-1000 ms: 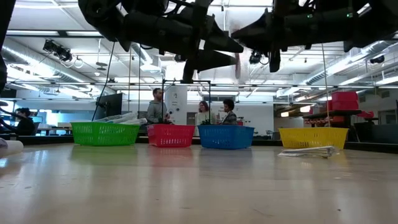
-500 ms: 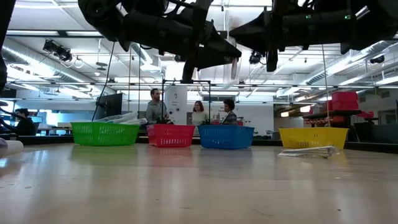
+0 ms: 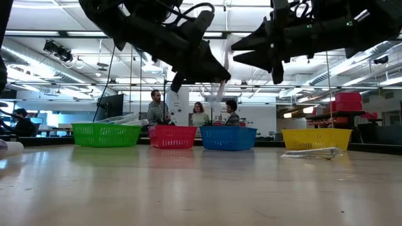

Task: Pick & Place Travel size toiletries
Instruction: Put the red toothbrush into the green basket

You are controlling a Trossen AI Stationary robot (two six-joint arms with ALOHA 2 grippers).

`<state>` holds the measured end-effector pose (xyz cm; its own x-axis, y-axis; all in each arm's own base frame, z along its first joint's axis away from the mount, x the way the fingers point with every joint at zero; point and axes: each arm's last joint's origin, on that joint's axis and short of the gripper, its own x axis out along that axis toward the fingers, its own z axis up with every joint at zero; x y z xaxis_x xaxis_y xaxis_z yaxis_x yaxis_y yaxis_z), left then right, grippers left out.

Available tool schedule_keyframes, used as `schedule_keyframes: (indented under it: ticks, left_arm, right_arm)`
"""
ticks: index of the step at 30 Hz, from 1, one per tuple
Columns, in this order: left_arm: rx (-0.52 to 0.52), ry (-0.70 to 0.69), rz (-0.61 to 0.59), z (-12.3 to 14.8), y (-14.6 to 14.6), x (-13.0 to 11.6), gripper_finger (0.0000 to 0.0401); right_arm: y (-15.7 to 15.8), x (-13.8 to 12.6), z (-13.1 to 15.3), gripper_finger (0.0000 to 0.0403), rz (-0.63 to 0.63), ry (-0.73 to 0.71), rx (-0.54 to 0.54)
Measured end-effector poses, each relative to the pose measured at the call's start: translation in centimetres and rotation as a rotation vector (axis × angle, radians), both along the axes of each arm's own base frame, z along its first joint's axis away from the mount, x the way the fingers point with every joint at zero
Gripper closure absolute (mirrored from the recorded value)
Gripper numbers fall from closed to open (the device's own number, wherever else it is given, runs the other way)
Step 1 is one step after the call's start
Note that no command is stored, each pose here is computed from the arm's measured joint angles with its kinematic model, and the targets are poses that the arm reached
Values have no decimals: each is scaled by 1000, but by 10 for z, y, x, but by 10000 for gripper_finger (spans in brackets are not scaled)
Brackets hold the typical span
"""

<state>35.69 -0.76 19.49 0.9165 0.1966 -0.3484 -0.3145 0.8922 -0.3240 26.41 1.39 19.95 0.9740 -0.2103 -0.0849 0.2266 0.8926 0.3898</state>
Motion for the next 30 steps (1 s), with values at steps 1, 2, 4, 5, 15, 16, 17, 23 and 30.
schedule_keyframes:
  ticks: [1,2,4,5,15,16,17,23,30]
  left_arm:
    - [4,16,14,3,2,-3,361]
    - [10,49,32,6,4,-7,361]
    - [35,98,83,14,9,-17,361]
    - [57,123,116,19,11,-22,361]
    - [172,391,551,57,47,-99,361]
    - [185,421,584,57,51,-104,361]
    - [191,453,610,56,56,-108,361]
    - [148,594,683,46,86,-124,361]
    - [124,718,781,16,111,-148,361]
  right_arm:
    - [0,0,-1,259,-8,12,0]
    - [-1,0,-3,251,-21,26,4]
    - [-1,-1,-7,236,-47,64,20]
    - [-1,-1,-9,229,-55,79,30]
    - [-2,-2,-11,186,-59,106,43]
    - [-2,-2,-12,184,-59,109,42]
    - [-2,-2,-12,183,-59,110,41]
    - [-2,-2,-12,190,-59,112,41]
    - [-1,-2,-12,203,-44,116,43]
